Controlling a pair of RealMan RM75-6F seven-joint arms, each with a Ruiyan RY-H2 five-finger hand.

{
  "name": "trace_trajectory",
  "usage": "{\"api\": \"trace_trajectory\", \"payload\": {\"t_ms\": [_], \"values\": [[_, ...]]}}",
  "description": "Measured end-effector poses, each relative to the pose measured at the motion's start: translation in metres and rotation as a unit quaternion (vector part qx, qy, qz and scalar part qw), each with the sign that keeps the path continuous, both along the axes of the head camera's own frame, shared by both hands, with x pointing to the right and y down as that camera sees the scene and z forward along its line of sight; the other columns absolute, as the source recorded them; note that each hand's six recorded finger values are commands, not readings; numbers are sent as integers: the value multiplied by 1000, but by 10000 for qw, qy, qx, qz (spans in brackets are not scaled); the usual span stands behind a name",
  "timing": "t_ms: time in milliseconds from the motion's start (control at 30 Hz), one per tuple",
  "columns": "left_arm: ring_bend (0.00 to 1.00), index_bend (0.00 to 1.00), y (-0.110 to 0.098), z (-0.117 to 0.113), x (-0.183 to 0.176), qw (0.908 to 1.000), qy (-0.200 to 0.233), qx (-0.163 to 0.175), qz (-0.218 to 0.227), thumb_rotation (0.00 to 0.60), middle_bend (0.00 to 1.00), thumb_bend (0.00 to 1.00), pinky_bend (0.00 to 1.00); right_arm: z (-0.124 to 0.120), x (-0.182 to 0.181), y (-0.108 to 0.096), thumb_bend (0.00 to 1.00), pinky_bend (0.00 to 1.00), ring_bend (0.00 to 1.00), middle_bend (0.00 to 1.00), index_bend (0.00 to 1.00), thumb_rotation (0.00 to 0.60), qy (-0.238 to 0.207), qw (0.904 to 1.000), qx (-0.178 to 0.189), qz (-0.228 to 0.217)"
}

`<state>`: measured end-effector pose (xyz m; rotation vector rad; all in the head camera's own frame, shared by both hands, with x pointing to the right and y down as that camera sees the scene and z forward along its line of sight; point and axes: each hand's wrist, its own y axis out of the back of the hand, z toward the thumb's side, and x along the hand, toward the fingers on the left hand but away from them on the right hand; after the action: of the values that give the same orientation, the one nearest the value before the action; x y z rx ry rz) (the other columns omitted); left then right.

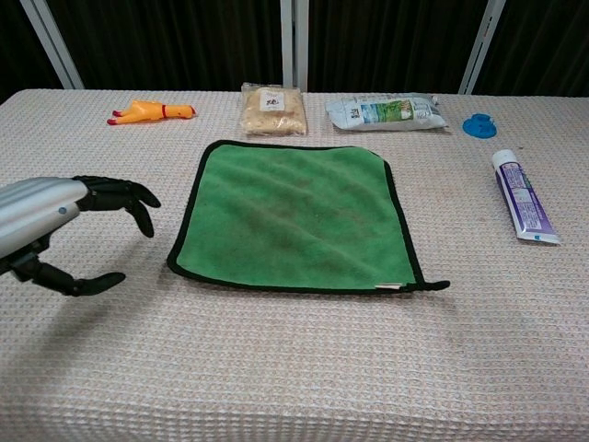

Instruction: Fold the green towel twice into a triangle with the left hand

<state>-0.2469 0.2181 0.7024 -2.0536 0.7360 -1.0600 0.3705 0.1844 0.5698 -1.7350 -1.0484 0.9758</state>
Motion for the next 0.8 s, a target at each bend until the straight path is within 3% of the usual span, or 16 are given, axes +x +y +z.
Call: {"api": "trace_trajectory", "payload": {"t_ms": [267,600,800], "values": [[174,406,-2,15,32,9996,-78,80,269,600,195,284,147,0,2,1,308,119,0,174,236,600,-6,10000,6,34],[174,482,-6,31,44,9997,-55,84,225,600,195,285,147,0,6,3,308,119,0,171,236,600,-5,9999,-25,125],[183,619,-6,36,47,9997,202,-78,133,600,234,406,147,1,7,3,308,115,0,171,236,600,-6,9999,-19,156]]}}
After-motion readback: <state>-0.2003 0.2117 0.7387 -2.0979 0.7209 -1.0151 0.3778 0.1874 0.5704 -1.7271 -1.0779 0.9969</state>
